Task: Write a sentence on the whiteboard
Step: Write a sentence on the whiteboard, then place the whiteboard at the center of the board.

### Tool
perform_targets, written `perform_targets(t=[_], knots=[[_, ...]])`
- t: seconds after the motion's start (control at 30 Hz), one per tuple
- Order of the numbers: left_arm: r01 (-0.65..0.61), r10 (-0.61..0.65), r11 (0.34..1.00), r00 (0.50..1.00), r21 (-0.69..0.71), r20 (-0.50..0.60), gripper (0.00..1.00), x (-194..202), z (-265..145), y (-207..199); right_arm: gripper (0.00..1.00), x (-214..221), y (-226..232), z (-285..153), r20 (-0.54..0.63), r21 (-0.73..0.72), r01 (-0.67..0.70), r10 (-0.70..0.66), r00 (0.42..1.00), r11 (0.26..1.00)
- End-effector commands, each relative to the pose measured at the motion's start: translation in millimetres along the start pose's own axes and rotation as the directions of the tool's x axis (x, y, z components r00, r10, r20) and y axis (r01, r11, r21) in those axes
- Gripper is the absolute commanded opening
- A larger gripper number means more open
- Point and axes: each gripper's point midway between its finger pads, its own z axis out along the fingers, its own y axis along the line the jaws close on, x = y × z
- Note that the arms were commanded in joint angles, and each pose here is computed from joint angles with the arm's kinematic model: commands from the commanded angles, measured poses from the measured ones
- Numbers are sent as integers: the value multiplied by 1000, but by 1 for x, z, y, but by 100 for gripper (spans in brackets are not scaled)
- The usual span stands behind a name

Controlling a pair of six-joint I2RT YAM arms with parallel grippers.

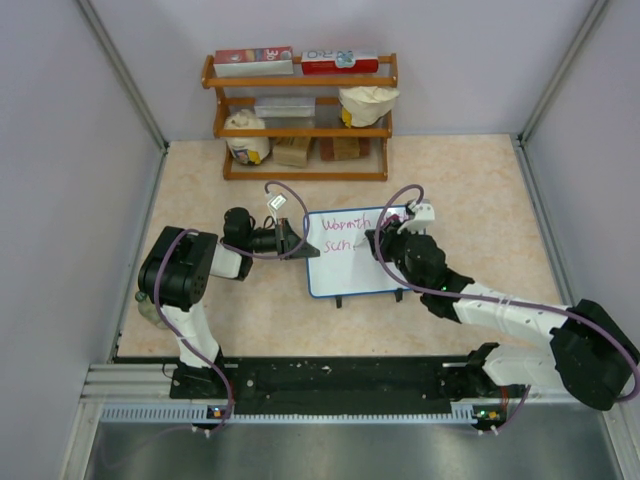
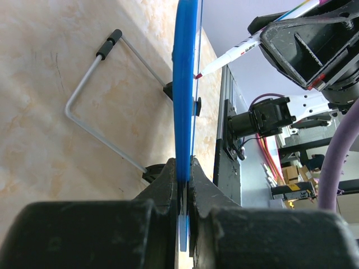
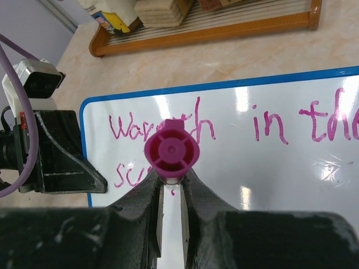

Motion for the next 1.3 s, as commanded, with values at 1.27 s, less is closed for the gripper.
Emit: perform_targets(t=[1.27], knots=[[-34, 35, 999, 999, -28, 18, 0, -5, -1, 0, 0, -48, 8, -39, 77, -103, -141, 149, 986, 985]])
